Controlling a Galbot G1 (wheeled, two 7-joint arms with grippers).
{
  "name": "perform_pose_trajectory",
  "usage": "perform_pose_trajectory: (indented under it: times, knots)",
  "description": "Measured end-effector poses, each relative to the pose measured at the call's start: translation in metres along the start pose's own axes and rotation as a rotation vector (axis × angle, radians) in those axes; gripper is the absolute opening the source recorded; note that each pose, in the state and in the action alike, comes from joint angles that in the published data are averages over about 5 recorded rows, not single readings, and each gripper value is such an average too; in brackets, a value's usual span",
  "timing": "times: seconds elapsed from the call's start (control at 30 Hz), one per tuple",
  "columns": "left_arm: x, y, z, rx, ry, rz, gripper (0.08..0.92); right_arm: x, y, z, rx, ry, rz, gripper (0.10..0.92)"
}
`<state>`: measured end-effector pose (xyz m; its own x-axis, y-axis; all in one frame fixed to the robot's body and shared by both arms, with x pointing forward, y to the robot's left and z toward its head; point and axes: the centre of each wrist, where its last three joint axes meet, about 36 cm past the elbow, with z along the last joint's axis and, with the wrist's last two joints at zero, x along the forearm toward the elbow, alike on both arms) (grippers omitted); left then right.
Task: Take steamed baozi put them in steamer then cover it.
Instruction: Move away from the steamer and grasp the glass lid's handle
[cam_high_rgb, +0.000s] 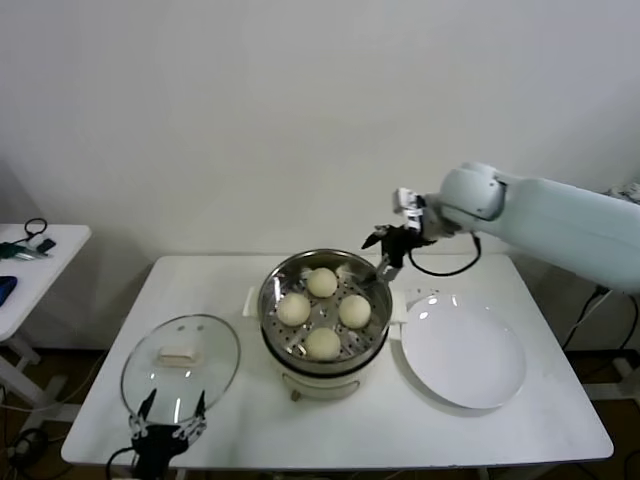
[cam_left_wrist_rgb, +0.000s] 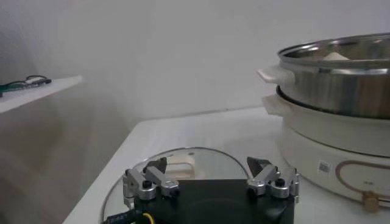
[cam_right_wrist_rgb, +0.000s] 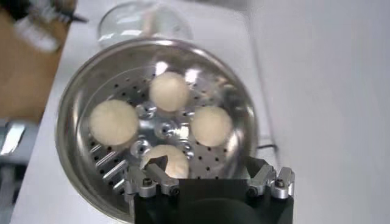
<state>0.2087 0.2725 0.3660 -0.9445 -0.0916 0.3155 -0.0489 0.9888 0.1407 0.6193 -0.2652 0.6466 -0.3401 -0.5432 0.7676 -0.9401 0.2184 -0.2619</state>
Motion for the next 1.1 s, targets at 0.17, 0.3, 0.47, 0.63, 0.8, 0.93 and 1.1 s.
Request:
perform_pose_trajectory:
  times: [0.17, 0.3, 0.47, 0.63, 0.8, 0.93, 1.1]
  knots:
    - [-0.005, 0.004, -0.003, 0.002, -0.018, -0.011, 0.823, 0.022, 0.013, 0.065, -0.141, -0.133, 0.208, 0.823]
    - [-0.012, 0.008, -0.005, -0.006, -0.043, -0.013, 0.823, 0.032, 0.031, 0.111, -0.236, -0.224, 0.364, 0.823]
    - [-0.022, 0.012, -0.009, -0.022, -0.086, -0.018, 0.823, 0.032, 0.059, 0.153, -0.321, -0.322, 0.504, 0.823]
    - [-0.030, 0.015, -0.013, -0.035, -0.136, -0.013, 0.823, 0.022, 0.093, 0.187, -0.406, -0.435, 0.613, 0.823]
    - [-0.038, 0.017, -0.014, -0.066, -0.184, -0.015, 0.823, 0.005, 0.145, 0.233, -0.521, -0.523, 0.721, 0.823]
    - [-0.041, 0.022, -0.010, -0.137, -0.218, -0.037, 0.823, -0.015, 0.199, 0.272, -0.624, -0.541, 0.790, 0.823]
    - [-0.044, 0.033, -0.002, -0.319, -0.279, -0.119, 0.823, -0.038, 0.266, 0.306, -0.733, -0.535, 0.858, 0.823]
